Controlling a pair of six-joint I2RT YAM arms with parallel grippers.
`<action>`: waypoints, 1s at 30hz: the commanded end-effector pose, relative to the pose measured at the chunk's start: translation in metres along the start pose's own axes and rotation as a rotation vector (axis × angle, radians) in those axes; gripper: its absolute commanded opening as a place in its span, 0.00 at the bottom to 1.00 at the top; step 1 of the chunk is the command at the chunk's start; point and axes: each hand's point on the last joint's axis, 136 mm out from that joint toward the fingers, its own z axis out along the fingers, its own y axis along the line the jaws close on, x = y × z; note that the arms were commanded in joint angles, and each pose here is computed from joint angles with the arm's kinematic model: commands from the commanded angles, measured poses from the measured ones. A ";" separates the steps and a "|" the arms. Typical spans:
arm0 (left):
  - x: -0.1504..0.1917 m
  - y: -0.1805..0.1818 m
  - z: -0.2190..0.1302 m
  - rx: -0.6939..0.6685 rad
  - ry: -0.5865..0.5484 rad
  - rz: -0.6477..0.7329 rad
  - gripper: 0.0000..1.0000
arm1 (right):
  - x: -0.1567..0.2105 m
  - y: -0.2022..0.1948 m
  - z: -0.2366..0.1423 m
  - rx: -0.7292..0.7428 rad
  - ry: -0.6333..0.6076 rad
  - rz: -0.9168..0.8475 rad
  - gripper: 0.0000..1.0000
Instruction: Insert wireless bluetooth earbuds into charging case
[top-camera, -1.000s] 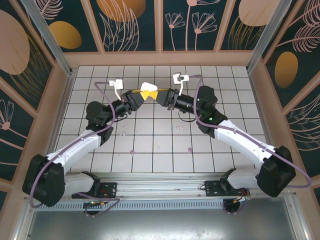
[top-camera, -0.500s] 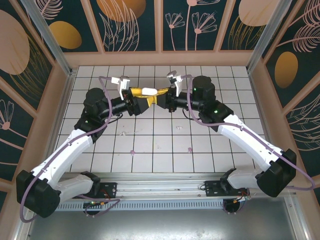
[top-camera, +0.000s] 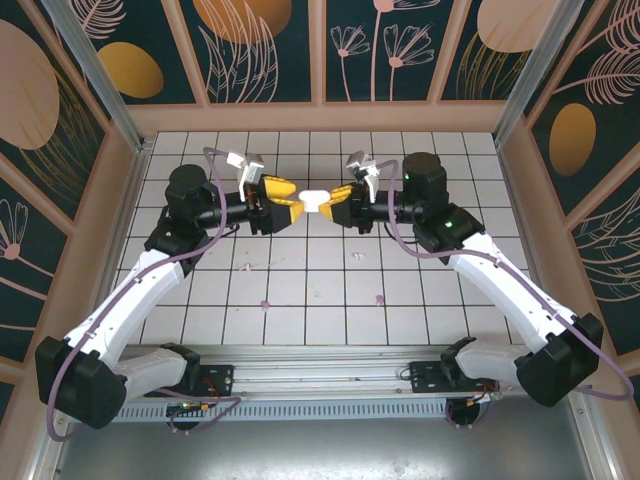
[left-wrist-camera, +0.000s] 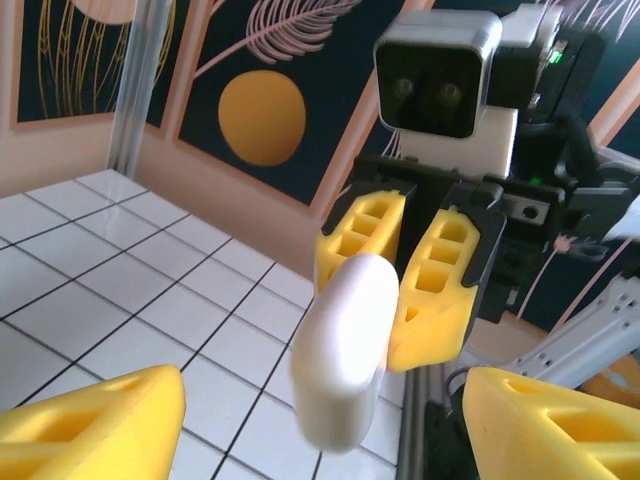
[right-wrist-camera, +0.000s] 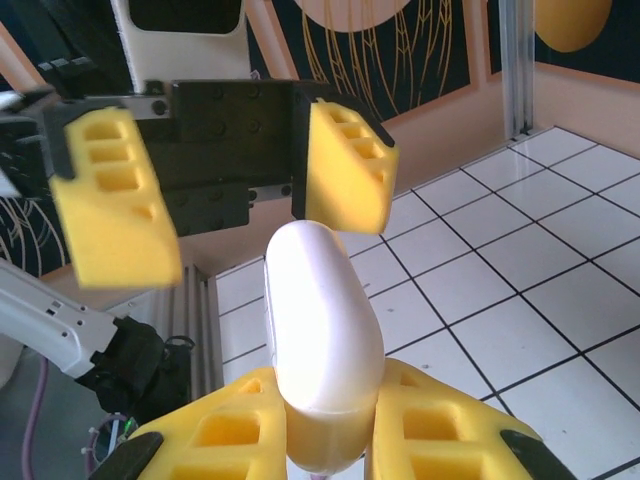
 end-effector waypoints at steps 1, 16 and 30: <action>-0.008 -0.014 -0.005 0.104 -0.055 0.009 0.72 | -0.012 0.022 -0.008 -0.114 -0.052 -0.033 0.11; 0.002 -0.032 0.001 0.229 -0.079 -0.004 0.67 | -0.016 0.025 -0.012 -0.192 -0.088 0.029 0.11; 0.004 -0.036 0.016 0.256 -0.071 -0.020 0.45 | -0.011 0.027 -0.007 -0.197 -0.076 0.062 0.11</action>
